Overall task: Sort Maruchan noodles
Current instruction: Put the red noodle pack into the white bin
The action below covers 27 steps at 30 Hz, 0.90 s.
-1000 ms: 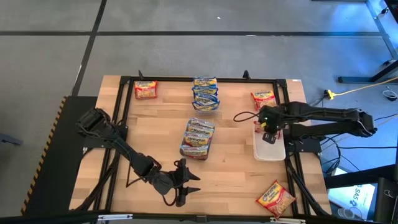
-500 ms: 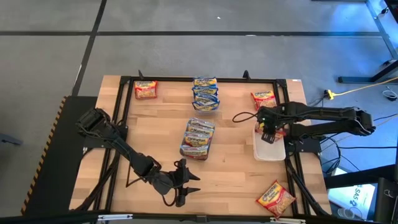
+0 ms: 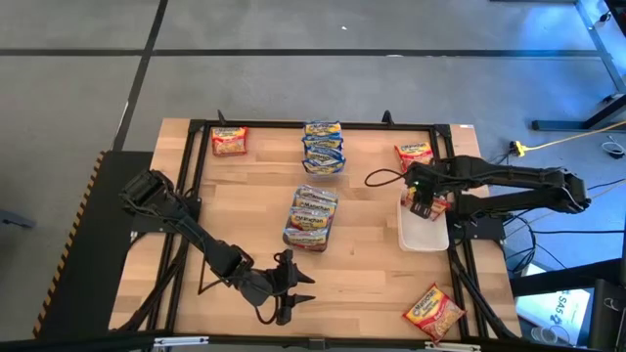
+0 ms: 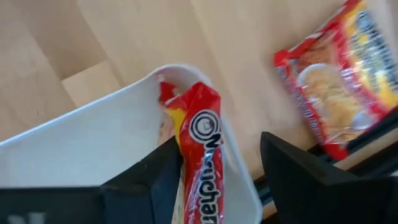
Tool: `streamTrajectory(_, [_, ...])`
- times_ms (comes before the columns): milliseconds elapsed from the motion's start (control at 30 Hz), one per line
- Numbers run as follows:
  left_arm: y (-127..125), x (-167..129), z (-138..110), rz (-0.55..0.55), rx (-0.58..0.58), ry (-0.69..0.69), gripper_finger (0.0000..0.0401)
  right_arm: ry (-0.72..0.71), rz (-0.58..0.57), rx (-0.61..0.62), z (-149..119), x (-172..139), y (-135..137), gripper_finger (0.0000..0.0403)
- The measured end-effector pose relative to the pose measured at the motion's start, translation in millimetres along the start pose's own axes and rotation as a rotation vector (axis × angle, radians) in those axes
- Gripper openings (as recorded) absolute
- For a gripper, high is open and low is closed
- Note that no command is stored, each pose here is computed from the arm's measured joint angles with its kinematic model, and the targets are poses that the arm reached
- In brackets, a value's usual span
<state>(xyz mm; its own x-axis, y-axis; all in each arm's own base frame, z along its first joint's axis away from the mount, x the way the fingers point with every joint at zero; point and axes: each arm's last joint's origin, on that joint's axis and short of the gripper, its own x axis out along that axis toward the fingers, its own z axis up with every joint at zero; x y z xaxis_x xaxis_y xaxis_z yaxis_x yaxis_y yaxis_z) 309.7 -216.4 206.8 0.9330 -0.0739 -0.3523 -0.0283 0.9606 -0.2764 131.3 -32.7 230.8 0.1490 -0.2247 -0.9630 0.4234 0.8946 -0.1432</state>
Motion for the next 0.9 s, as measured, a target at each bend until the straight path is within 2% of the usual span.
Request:
streamTrajectory(267, [0, 0, 0, 0.000, 0.000, 0.000, 0.0189, -0.010, -0.032, 0.001, 1, -2, -1, 0.0182])
streamTrajectory(467, [0, 0, 0, 0.000, 0.000, 0.000, 0.0189, 0.013, 0.076, 0.024, 1, -4, 2, 0.0182])
streamTrajectory(633, [1, 0, 0, 0.002, 0.000, -0.001, 0.0189, -0.008, 0.102, 0.054, 6, -24, -1, 0.0182])
streamTrajectory(700, [2, 1, 1, 0.006, -0.003, -0.002, 0.0189, -0.013, 0.115, 0.105, 8, -35, -2, 0.0182])
streamTrajectory(767, [2, 1, 1, 0.008, -0.022, -0.003, 0.0189, -0.008, 0.183, 0.181, 9, -46, -1, 0.0182])
streamTrajectory(900, [2, 1, 1, 0.009, -0.031, -0.004, 0.0189, 0.027, 0.450, 0.271, 11, -60, 18, 0.0182])
